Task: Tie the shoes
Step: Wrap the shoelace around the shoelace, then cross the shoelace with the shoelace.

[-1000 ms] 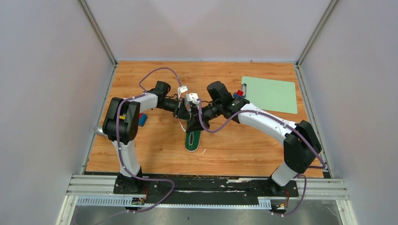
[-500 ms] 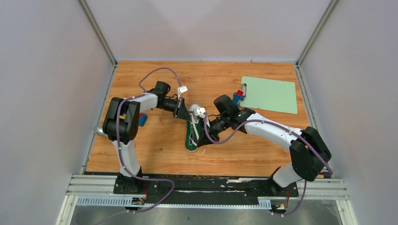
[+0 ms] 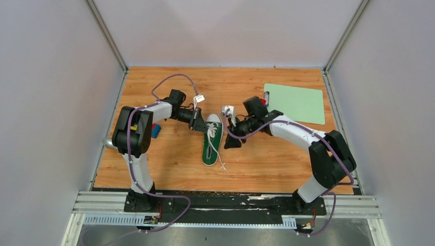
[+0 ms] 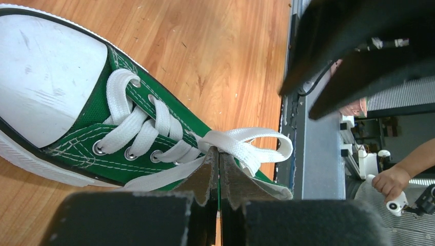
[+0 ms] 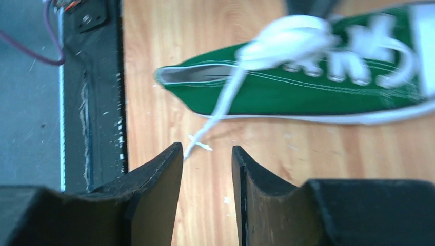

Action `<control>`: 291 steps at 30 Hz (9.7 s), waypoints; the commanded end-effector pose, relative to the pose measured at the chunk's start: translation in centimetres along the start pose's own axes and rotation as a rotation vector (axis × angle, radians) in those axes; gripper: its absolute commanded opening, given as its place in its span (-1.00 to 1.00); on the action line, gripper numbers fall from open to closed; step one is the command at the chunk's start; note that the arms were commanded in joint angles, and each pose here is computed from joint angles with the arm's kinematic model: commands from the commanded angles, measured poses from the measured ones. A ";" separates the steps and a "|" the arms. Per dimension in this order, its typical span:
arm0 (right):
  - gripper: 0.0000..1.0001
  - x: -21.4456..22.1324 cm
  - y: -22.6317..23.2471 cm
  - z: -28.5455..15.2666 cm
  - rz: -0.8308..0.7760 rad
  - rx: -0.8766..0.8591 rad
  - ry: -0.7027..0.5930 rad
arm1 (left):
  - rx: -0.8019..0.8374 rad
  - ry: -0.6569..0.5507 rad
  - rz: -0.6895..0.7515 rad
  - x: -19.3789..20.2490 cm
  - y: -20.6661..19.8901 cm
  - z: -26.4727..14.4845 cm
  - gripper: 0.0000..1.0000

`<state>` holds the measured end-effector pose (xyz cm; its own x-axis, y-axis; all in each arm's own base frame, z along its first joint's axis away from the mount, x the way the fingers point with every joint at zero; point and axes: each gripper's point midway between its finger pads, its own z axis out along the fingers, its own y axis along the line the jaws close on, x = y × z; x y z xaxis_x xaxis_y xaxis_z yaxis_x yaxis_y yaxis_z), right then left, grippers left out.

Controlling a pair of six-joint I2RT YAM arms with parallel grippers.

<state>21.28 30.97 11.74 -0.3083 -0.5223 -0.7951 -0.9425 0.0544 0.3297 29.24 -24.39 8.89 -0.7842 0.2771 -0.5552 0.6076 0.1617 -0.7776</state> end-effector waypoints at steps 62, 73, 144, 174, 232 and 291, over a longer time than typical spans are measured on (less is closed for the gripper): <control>-1.00 -7.9 -7.5 1.7 -0.262 0.312 -0.010 | -0.066 0.163 0.407 -1.0 -1.4 -1.8 -0.19; -1.00 -7.6 -8.4 1.5 -0.222 0.319 -0.008 | -0.089 0.224 0.376 -0.7 -0.7 -0.5 -0.08; -0.61 -5.2 -9.0 5.0 0.146 -0.075 -0.141 | -0.051 0.077 0.159 0.2 -0.7 -0.6 -1.00; -1.00 -4.9 -9.6 4.7 0.180 -0.011 -0.127 | -0.043 0.088 0.208 -0.4 -1.0 -0.9 -0.20; -0.99 -4.6 -7.2 3.0 0.373 -0.175 -0.154 | -0.196 -0.049 0.194 -2.3 0.4 0.1 -1.00; -0.68 -2.3 -10.7 3.3 0.697 0.009 -0.119 | -0.073 -0.181 0.053 0.5 0.5 1.0 -1.00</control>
<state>30.52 32.70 8.50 -0.8738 -0.2494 -0.4175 -0.4834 0.3518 0.8016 29.82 -25.15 7.71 -0.7538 0.1036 -0.6489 0.6509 0.2525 -0.7159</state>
